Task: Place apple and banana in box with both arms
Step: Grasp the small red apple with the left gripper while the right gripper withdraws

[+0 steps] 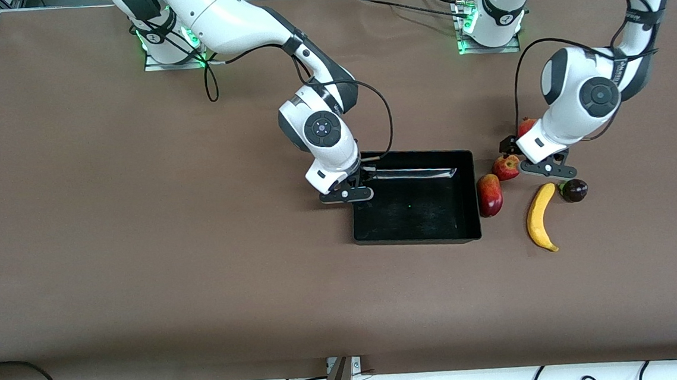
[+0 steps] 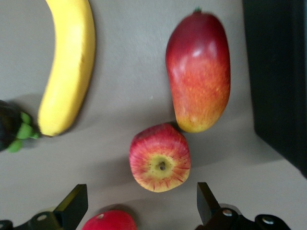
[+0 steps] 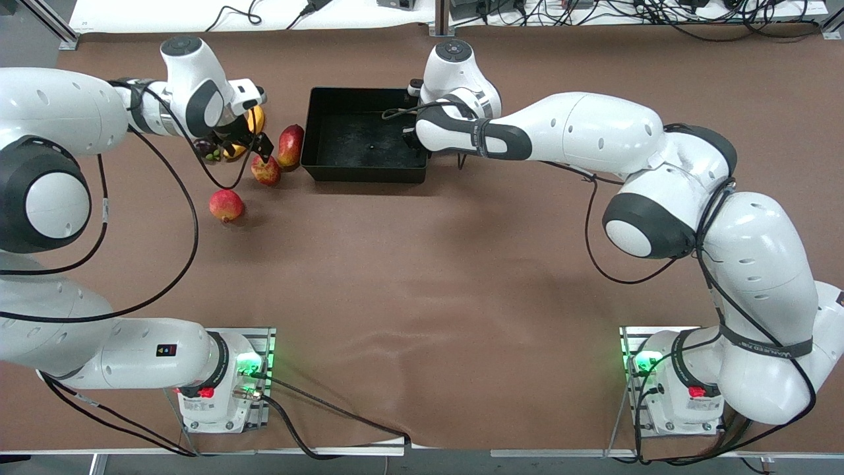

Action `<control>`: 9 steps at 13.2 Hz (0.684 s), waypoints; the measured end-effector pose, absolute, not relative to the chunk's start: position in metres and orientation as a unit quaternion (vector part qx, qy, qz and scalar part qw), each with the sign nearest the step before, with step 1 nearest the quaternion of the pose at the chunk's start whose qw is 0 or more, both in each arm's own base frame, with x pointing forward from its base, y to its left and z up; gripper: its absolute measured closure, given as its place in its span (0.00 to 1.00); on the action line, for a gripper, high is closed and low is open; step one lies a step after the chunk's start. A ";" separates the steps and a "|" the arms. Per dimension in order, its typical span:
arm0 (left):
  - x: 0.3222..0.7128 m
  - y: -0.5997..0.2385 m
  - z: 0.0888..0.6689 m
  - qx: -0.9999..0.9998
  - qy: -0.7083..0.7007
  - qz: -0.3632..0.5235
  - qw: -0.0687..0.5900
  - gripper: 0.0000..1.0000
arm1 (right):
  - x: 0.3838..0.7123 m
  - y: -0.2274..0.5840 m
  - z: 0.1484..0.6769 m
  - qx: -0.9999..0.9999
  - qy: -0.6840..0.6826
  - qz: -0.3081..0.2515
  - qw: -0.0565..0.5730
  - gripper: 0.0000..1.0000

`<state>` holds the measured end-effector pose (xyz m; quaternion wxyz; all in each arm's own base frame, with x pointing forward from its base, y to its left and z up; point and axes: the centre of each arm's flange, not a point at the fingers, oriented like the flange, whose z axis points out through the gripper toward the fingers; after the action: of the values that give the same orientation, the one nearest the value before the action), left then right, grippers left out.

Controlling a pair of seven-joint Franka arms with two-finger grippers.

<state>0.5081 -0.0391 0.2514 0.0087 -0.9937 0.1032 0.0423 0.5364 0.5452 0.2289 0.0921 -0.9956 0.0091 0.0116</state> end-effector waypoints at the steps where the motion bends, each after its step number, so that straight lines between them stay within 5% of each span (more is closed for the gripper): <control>1: 0.507 -0.043 0.247 -0.994 0.098 0.039 0.008 0.00 | 0.538 0.546 0.234 -0.996 0.009 0.011 0.093 0.52; 6: 0.511 -0.057 0.225 -0.992 0.122 0.018 0.021 0.00 | 0.578 0.502 0.349 -0.997 0.021 -0.019 0.076 0.01; 9: 0.507 -0.057 0.208 -0.991 0.129 0.029 0.022 0.07 | 0.612 0.416 0.434 -0.999 0.013 -0.017 0.046 0.00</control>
<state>0.5074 -0.0569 0.2082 0.0219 -0.9910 0.1288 0.0288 0.6119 0.4161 0.4335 0.0458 -0.9987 0.0134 -0.0170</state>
